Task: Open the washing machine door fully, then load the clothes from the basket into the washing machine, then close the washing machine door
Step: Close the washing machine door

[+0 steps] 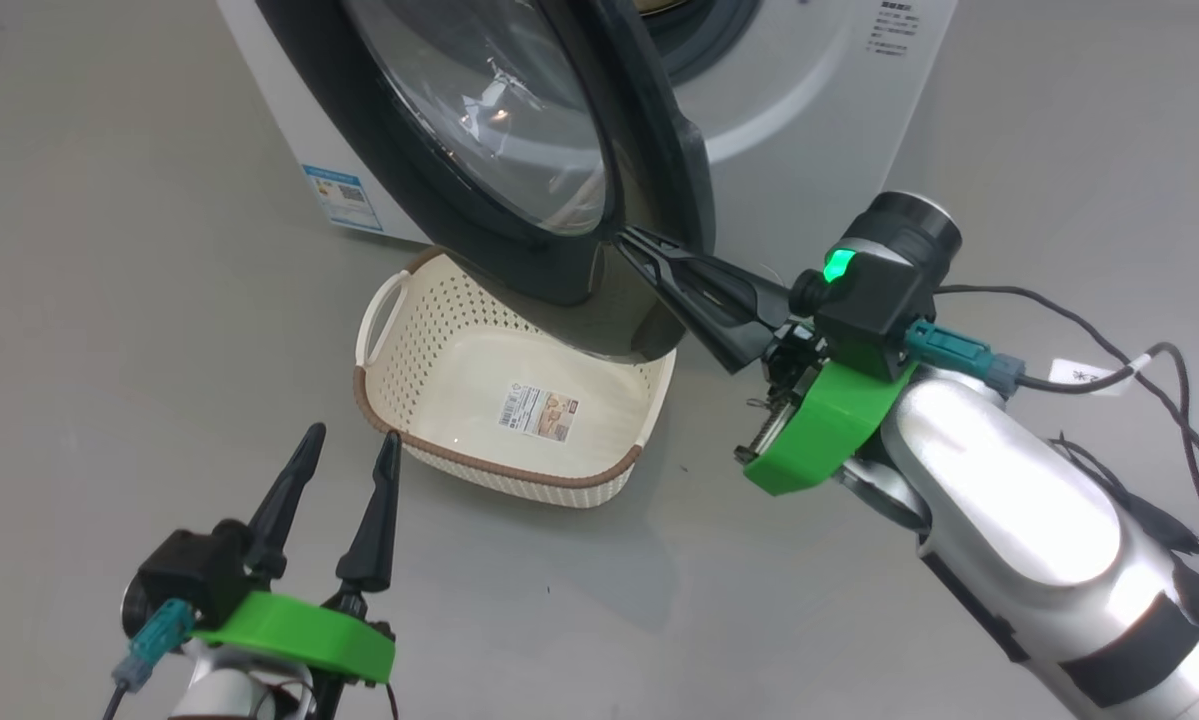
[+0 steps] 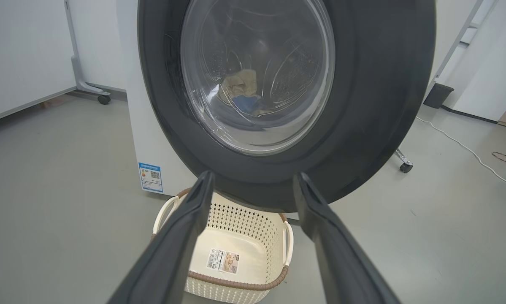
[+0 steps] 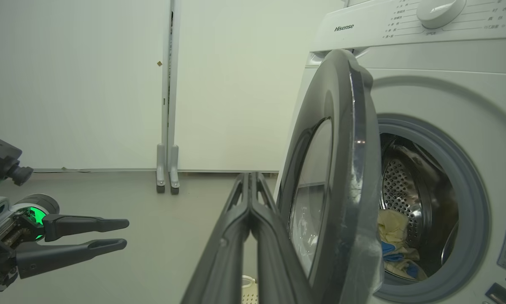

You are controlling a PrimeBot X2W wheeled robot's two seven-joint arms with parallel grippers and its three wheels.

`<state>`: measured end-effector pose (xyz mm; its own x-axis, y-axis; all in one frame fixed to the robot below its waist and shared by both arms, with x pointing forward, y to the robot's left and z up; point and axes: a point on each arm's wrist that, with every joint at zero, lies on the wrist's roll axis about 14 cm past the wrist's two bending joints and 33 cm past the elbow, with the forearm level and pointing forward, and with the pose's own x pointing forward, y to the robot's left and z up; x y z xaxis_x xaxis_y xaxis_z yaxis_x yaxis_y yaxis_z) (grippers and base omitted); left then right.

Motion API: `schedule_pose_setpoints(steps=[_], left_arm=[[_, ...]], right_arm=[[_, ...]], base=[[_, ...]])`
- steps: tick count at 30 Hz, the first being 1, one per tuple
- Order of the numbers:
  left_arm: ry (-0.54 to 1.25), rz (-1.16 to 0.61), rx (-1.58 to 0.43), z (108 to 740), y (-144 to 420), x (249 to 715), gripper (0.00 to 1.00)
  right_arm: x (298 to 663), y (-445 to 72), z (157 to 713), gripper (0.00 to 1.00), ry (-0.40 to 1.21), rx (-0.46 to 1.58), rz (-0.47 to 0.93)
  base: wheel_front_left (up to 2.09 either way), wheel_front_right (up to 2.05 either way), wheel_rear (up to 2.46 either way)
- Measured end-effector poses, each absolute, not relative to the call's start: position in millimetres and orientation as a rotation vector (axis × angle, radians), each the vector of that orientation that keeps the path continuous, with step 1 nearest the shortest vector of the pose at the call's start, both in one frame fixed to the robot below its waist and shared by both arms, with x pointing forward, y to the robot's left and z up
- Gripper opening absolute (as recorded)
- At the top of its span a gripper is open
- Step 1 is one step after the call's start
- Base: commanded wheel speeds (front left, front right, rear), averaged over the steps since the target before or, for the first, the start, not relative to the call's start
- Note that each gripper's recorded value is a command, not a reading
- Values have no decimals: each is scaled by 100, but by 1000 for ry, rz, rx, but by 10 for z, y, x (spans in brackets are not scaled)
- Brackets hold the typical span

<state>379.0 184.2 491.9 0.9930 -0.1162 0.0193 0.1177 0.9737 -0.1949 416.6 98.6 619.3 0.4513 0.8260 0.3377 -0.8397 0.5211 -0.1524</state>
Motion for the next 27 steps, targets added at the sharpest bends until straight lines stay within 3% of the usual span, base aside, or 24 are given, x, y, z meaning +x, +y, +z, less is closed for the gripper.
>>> schedule_pose_setpoints(steps=[8,14,27], left_arm=[[6,-83,-198,4875,1932,3724,100],[15,-77,-200,4843,1939,3719,100],[23,-102,-202,4817,1849,3861,100]], right_arm=[[4172,1149,5868,0,-283,62,1070],[4295,1071,5486,0,-149,83,1021],[4533,947,5133,0,-55,85,956]], base=[[0,0,0],[0,0,0],[0,0,0]])
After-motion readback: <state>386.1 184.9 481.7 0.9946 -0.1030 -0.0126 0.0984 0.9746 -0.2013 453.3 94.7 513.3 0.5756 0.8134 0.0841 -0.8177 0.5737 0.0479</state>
